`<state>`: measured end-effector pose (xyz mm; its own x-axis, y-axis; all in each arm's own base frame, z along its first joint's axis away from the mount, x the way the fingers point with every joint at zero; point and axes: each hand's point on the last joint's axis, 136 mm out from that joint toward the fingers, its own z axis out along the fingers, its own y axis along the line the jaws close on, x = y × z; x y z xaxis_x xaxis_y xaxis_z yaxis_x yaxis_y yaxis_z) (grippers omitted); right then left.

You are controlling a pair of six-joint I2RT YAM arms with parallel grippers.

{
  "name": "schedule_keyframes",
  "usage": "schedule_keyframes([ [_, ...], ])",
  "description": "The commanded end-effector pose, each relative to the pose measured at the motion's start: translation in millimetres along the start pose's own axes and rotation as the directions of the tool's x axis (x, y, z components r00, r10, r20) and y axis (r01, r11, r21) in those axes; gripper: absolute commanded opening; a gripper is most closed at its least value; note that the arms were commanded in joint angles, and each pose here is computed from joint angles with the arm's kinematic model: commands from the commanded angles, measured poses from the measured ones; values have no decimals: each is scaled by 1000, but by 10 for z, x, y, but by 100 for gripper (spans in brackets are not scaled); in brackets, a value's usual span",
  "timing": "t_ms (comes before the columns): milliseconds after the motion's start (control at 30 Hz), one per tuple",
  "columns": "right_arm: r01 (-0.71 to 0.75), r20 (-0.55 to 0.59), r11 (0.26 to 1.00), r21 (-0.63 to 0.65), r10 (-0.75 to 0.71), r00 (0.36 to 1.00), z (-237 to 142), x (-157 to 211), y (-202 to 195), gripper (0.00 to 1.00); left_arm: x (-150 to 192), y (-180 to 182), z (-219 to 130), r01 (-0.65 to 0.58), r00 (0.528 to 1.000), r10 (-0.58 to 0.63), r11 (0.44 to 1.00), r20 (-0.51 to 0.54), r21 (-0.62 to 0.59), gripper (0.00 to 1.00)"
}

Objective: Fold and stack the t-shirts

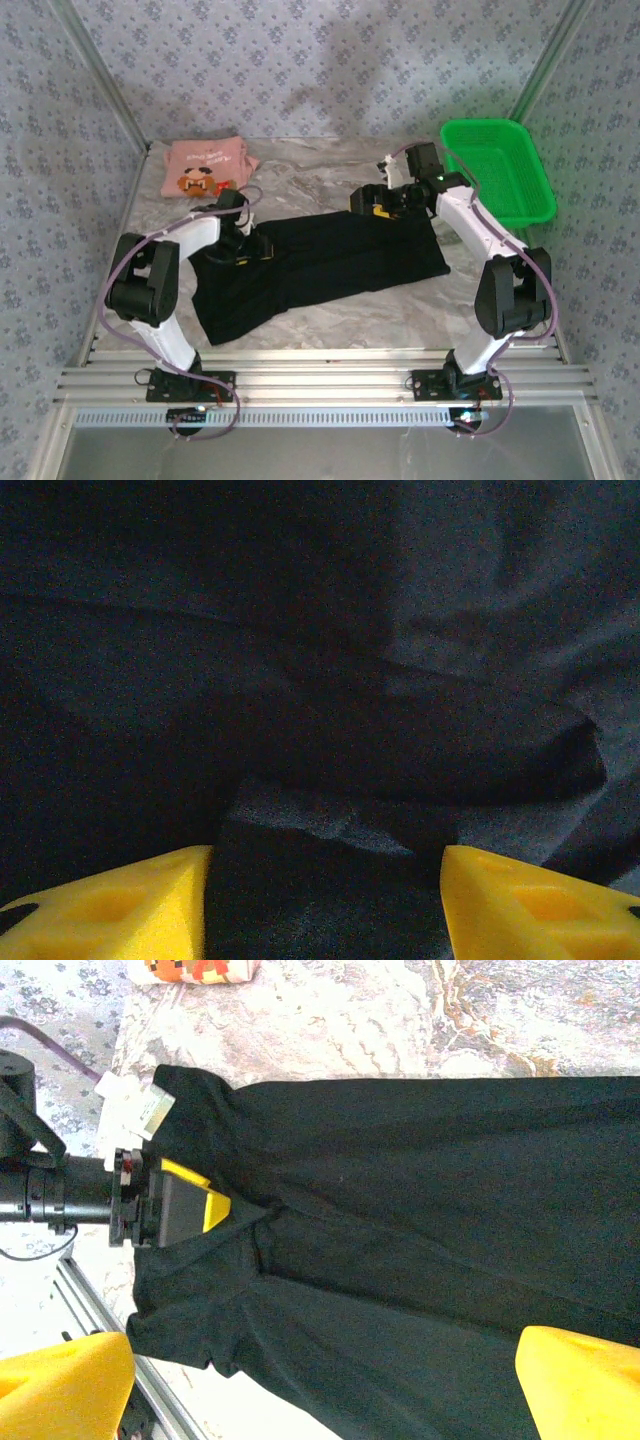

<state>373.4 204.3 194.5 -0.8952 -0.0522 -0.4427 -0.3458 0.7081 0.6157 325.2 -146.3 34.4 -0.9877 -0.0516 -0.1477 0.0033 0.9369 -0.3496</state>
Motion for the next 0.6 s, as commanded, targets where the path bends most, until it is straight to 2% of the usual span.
schedule_keyframes([
  [0,5,-3,1000,24,-5,1000,-62,11,-43,100,128,-191,-113,-78,997,78,996,3,40,60],
  [200,-11,-2,999,49,11,1000,-72,-1,-123,100,321,-466,-178,-191,982,191,981,5,41,60],
  [400,-33,-4,997,69,33,999,-87,-9,-213,100,607,-836,-294,-305,952,306,945,12,115,60],
  [500,-35,1,997,72,35,999,-96,-20,-227,100,520,-896,-521,-288,955,275,949,111,127,62],
  [567,-32,3,997,70,32,999,-95,-32,-223,100,369,-872,-689,-236,959,209,963,193,131,63],
])
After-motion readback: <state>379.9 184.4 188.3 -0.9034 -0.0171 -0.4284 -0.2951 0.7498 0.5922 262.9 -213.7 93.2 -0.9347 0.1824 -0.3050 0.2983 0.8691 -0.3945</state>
